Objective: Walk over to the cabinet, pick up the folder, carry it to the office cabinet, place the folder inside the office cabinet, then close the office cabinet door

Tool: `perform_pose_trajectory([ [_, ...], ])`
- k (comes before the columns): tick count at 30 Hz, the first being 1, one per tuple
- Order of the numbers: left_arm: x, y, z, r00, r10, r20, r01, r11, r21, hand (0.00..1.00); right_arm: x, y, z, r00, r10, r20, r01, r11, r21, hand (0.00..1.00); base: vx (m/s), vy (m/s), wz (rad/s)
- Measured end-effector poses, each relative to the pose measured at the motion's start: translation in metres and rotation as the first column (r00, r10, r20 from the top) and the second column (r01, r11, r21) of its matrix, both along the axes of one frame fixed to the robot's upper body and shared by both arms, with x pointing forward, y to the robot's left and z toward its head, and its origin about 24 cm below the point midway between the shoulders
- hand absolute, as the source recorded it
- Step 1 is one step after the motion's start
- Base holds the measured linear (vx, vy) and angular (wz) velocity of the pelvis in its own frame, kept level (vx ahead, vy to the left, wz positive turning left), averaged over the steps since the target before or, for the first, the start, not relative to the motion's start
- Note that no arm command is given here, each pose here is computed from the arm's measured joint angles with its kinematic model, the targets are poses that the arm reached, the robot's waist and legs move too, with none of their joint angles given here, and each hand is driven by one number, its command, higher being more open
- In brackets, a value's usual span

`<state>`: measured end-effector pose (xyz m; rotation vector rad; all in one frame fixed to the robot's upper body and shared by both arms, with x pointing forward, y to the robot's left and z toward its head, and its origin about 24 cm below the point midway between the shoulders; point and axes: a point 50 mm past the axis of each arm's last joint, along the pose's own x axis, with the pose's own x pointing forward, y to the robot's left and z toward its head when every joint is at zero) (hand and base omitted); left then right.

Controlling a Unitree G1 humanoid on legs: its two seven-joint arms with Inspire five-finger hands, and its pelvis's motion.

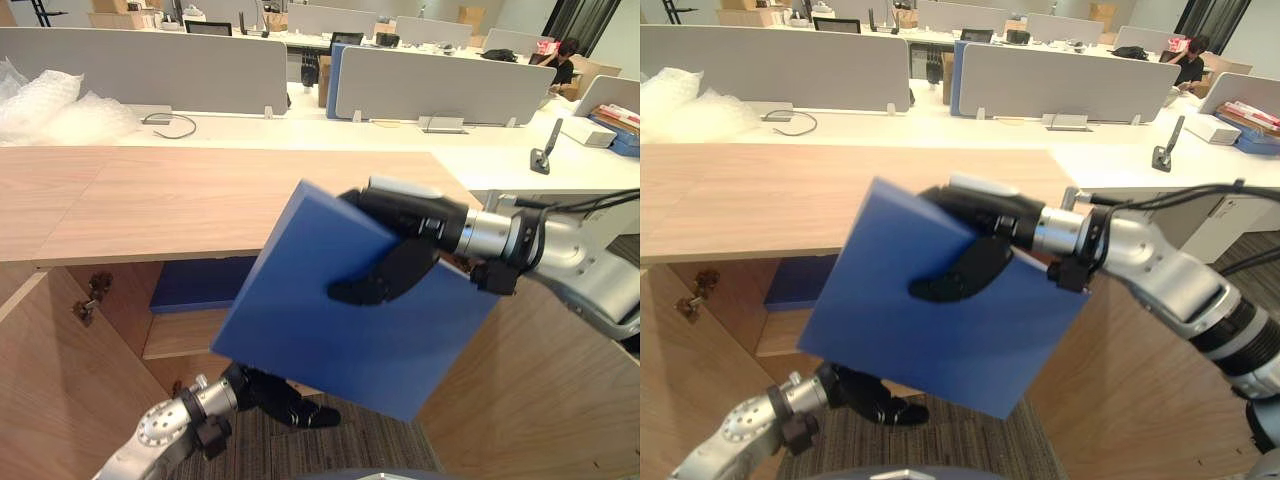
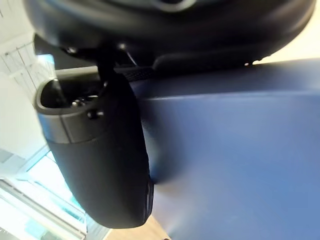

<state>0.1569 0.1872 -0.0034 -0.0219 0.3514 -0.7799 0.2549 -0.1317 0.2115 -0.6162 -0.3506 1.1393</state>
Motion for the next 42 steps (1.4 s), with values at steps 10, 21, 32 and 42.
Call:
perform_pose_trajectory([
  [10,-0.030,0.002,-0.088,0.920,0.343,-0.190,-0.293,0.923,0.249,1.00,-0.031,0.034,-0.066,0.979,0.139,-0.148,-0.128,0.989,0.079,0.00,0.00,0.003,0.04],
  [21,-0.074,0.037,-0.121,0.679,0.679,-0.280,-0.536,0.719,0.443,1.00,-0.016,0.040,-0.162,0.925,-0.065,-0.375,0.021,0.993,-0.120,0.00,0.01,0.002,0.15],
  [32,-0.073,0.038,-0.127,0.631,0.740,-0.231,-0.562,0.642,0.522,1.00,0.034,0.044,-0.221,0.748,-0.386,-0.540,0.360,0.919,-0.159,0.00,-0.02,0.004,0.17],
  [42,-0.067,0.036,-0.132,0.494,0.846,-0.203,-0.653,0.514,0.556,1.00,0.069,-0.017,-0.228,-0.029,0.009,-1.000,0.979,-0.200,-0.030,0.00,0.00,0.009,0.21],
])
